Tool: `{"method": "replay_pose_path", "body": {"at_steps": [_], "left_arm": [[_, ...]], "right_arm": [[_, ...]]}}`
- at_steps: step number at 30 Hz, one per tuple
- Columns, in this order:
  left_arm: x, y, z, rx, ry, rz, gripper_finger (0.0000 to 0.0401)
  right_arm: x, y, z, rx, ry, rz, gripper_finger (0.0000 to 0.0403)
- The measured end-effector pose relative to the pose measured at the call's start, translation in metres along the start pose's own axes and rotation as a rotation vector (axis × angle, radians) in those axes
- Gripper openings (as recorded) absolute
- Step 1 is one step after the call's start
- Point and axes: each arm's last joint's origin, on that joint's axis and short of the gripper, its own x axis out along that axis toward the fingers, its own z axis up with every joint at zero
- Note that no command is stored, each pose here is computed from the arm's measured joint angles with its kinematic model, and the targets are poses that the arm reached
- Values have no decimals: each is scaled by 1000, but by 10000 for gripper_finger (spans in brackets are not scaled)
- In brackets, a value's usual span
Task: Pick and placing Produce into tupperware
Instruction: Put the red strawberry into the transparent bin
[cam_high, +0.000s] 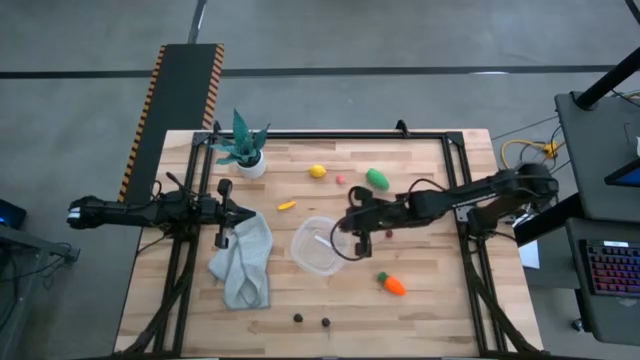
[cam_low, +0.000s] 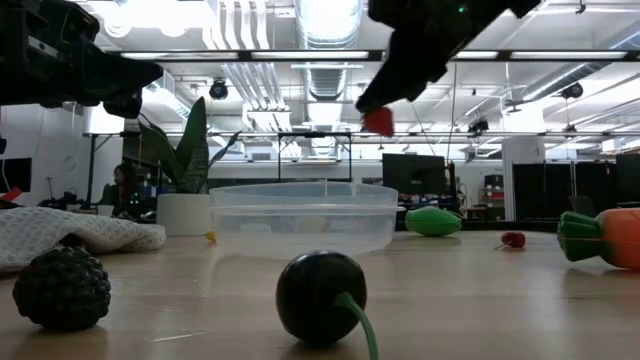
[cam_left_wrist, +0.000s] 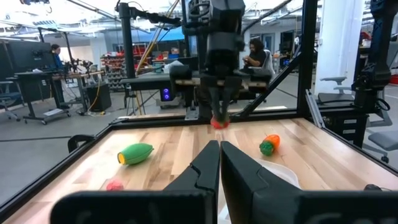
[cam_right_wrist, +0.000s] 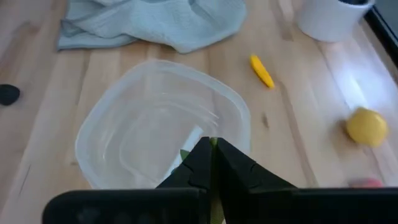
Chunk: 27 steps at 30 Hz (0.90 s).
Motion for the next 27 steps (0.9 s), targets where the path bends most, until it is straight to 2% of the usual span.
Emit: {"method": "replay_pose_path", "body": {"at_steps": [3, 11, 27], "left_arm": [[0, 0, 0, 0, 2, 0, 0], [0, 0, 0, 0, 3, 0, 0], [1, 0, -1, 0, 13, -1, 0]], "right_arm": [[21, 5, 0, -5, 13, 55, 9], [70, 13, -13, -54, 129, 67, 8], [76, 13, -16, -62, 152, 65, 8]]}}
